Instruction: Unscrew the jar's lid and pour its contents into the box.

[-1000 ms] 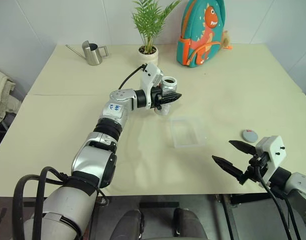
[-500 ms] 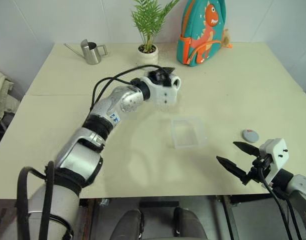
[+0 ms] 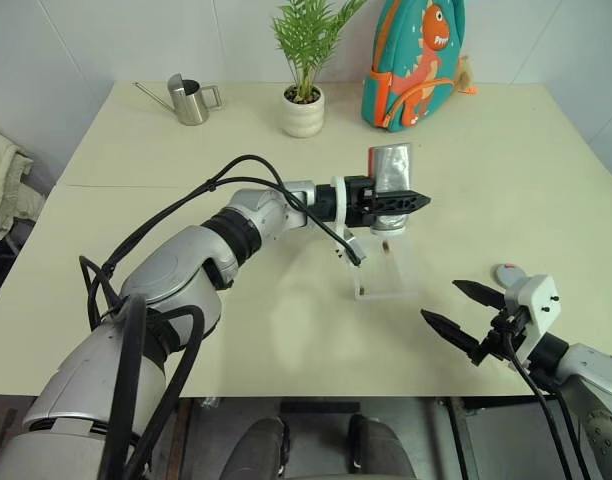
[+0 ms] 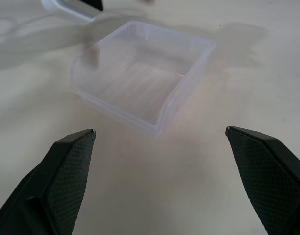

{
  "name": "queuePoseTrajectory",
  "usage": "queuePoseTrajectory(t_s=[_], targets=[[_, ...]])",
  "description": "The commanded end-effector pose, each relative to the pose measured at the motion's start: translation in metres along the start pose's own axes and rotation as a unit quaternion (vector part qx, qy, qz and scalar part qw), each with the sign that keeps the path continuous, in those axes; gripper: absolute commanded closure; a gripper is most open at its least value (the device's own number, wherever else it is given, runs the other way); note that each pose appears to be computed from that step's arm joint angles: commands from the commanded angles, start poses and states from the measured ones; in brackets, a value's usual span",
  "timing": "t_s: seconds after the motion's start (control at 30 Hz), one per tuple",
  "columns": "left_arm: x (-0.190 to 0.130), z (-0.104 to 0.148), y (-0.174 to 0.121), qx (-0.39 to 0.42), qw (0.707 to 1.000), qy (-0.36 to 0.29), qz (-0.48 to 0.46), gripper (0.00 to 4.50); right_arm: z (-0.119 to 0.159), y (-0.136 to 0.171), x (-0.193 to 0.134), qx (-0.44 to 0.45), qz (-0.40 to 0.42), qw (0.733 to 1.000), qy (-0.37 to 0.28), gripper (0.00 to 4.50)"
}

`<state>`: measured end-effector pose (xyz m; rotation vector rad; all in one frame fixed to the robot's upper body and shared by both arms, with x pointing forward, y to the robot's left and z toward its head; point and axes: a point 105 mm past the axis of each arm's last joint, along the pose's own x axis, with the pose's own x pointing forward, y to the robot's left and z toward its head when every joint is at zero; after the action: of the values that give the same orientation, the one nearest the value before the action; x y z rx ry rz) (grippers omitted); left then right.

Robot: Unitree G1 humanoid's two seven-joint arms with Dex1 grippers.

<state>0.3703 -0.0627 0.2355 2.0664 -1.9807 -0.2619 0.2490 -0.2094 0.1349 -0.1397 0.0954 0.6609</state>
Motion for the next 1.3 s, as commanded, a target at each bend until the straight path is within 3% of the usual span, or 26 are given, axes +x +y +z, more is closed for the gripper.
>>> queuePoseTrajectory(t_s=[0.03, 0.27, 0.37, 0.53, 0.57, 0.63, 0.67, 0.7, 0.73, 0.8, 0.87, 0.97, 1.0, 1.07, 1.2, 1.3], targets=[[0.005, -0.016, 0.006, 0.04, 0.999, 0.009, 0.011, 2.42, 0.011, 0.0, 0.001, -0.007, -0.004, 1.0, -0.03, 0.03], [-0.004, -0.02, -0.004, 0.011, 1.0, 0.015, -0.021, 2.42, 0.022, 0.006, 0.006, -0.014, 0.016, 0.999, -0.047, 0.03], [-0.016, -0.031, -0.012, -0.11, 0.99, 0.067, -0.057, 2.42, 0.026, 0.006, 0.009, -0.016, 0.018, 0.999, -0.049, 0.03], [-0.045, -0.054, -0.016, -0.332, 0.926, 0.163, -0.069, 2.42, 0.033, 0.008, 0.012, -0.029, 0.026, 0.997, -0.06, 0.03], [-0.051, -0.059, -0.021, -0.389, 0.897, 0.197, -0.077, 2.42, 0.034, 0.008, 0.012, -0.032, 0.028, 0.997, -0.06, 0.03], [-0.079, -0.079, -0.041, -0.54, 0.778, 0.31, -0.082, 2.42, 0.036, 0.009, 0.014, -0.049, 0.042, 0.996, -0.06, 0.03], [-0.089, -0.082, -0.046, -0.588, 0.733, 0.333, -0.078, 2.42, 0.037, 0.009, 0.014, -0.054, 0.047, 0.996, -0.061, 0.03], [-0.104, -0.089, -0.055, -0.644, 0.662, 0.377, -0.066, 2.42, 0.039, 0.009, 0.015, -0.06, 0.051, 0.995, -0.061, 0.03], [-0.123, -0.092, -0.068, -0.703, 0.57, 0.422, -0.051, 2.42, 0.041, 0.009, 0.016, -0.066, 0.055, 0.994, -0.063, 0.03], [-0.152, -0.085, -0.08, -0.783, 0.423, 0.457, -0.01, 2.42, 0.043, 0.008, 0.017, -0.075, 0.061, 0.993, -0.065, 0.03], [-0.169, -0.08, -0.081, -0.811, 0.353, 0.466, 0.015, 2.42, 0.045, 0.007, 0.018, -0.079, 0.065, 0.993, -0.065, 0.03], [-0.226, -0.063, -0.087, -0.82, 0.207, 0.526, 0.087, 2.42, 0.049, 0.005, 0.017, -0.085, 0.074, 0.991, -0.067, 0.03], [-0.247, -0.056, -0.087, -0.812, 0.173, 0.546, 0.111, 2.42, 0.05, 0.004, 0.016, -0.085, 0.078, 0.991, -0.066, 0.03], [-0.286, -0.044, -0.083, -0.784, 0.138, 0.588, 0.146, 2.42, 0.051, 0.003, 0.014, -0.092, 0.09, 0.99, -0.056, 0.03], [-0.33, -0.017, -0.074, -0.749, 0.129, 0.632, 0.149, 2.42, 0.053, -0.001, 0.01, -0.104, 0.104, 0.988, -0.041, 0.03], [-0.34, -0.009, -0.062, -0.732, 0.199, 0.639, 0.128, 2.42, 0.054, -0.003, 0.012, -0.113, 0.115, 0.986, -0.034, 0.03]])
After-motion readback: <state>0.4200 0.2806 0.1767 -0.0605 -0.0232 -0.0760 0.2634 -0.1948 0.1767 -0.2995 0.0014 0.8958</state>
